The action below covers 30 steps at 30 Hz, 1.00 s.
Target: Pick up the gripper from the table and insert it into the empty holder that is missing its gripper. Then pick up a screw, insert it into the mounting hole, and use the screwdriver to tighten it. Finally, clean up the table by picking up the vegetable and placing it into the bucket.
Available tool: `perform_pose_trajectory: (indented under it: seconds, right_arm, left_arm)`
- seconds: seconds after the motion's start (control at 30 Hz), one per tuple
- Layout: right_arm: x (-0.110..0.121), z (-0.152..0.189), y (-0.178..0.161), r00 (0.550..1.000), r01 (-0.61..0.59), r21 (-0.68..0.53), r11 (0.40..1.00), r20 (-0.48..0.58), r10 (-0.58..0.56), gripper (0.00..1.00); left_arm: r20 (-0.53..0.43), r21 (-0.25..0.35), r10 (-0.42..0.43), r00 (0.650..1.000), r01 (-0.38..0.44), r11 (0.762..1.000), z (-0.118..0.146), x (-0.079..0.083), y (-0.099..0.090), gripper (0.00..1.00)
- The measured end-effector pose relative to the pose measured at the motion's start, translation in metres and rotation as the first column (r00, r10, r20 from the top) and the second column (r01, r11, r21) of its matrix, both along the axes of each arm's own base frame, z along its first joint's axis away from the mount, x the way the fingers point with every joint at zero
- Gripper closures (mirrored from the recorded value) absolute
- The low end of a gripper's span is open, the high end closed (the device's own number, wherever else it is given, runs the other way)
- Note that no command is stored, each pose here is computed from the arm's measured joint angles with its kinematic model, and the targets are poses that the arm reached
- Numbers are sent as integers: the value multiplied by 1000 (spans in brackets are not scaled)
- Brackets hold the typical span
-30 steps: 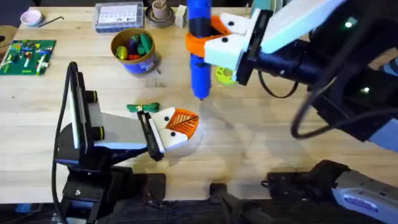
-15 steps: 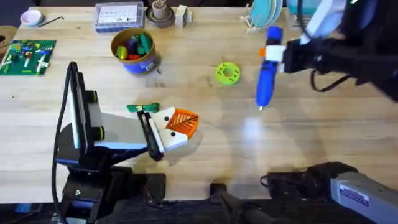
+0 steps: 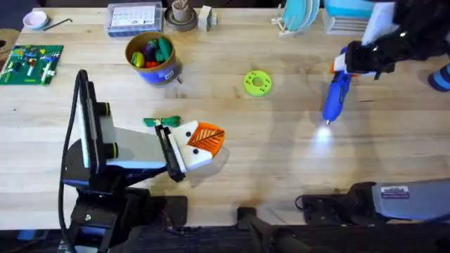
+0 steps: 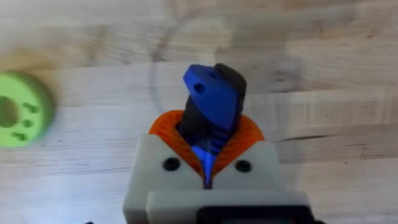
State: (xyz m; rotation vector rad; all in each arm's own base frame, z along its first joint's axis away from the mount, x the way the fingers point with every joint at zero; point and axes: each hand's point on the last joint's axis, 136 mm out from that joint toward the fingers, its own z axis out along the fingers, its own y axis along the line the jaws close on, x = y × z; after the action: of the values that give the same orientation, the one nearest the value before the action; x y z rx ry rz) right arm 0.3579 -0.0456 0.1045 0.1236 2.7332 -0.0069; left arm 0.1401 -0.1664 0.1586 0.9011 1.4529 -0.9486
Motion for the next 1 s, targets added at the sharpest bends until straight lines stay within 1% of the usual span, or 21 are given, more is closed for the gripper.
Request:
perform_pose_trajectory:
  seconds: [0.13,0.33,0.4,0.43,0.57,0.63,0.67,0.7,0.87,1.0]
  right_arm:
    - [-3,-30,-9,996,-4,-44,999,-93,0,978]
    - [-1,-50,-15,990,-15,-71,997,-138,5,972]
    - [0,-52,-15,990,-15,-72,997,-141,5,868]
    - [0,-52,-15,990,-16,-73,997,-139,6,792]
    - [2,-51,-16,991,-23,-80,997,-132,12,325]
    - [3,-50,-16,991,-20,-79,997,-130,10,150]
    - [3,-50,-16,991,-22,-81,996,-130,12,44]
    - [3,-50,-16,991,-21,-80,997,-130,11,17]
    - [1,-43,-16,993,-17,-81,997,-121,8,9]
    - [2,-16,-16,999,-13,-92,996,-52,8,9]
  left_arm:
    - [0,0,0,1000,0,1000,0,0,0,997]
    - [0,0,0,1000,0,1000,0,0,0,997]
    - [0,0,0,1000,0,1000,0,0,0,997]
    - [0,0,0,1000,0,1000,0,0,0,997]
    - [0,0,0,1000,0,1000,0,0,0,997]
    - [0,0,0,1000,0,1000,0,0,0,997]
    - [0,0,0,1000,0,1000,0,0,0,997]
    - [0,0,0,1000,0,1000,0,0,0,997]
    - [0,0,0,1000,0,1000,0,0,0,985]
    - [2,1,0,1000,0,1000,0,0,0,824]
